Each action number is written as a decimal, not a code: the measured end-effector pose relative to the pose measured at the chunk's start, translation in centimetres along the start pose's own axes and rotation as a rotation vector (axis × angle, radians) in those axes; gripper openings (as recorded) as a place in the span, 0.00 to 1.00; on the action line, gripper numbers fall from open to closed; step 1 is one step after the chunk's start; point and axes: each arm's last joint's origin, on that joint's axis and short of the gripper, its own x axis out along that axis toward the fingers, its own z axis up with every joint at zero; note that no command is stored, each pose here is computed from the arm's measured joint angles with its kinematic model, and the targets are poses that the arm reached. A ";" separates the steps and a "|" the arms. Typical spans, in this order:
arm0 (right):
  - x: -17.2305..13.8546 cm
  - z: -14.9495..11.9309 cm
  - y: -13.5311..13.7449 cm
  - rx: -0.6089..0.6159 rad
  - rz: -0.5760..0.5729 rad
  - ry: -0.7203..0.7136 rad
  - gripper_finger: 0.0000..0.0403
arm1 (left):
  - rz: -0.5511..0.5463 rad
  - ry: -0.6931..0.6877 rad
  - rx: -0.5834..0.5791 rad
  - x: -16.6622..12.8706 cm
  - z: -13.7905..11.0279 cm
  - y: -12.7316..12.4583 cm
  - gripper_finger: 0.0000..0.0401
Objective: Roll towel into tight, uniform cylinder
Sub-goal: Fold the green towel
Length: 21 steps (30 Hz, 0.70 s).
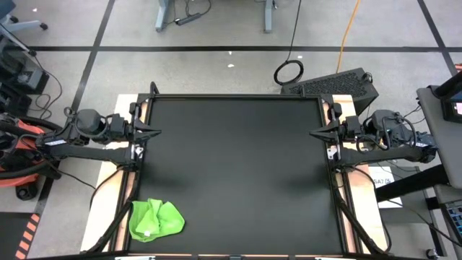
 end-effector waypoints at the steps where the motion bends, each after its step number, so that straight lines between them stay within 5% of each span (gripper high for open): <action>1: 0.0 0.0 0.0 0.000 0.000 0.000 0.00 | 0.000 0.000 -0.004 0.0 0.0 0.0 0.06; 21: 0.0 0.0 0.0 0.013 0.000 0.000 0.00 | 0.000 0.000 -0.002 0.0 0.0 0.0 0.06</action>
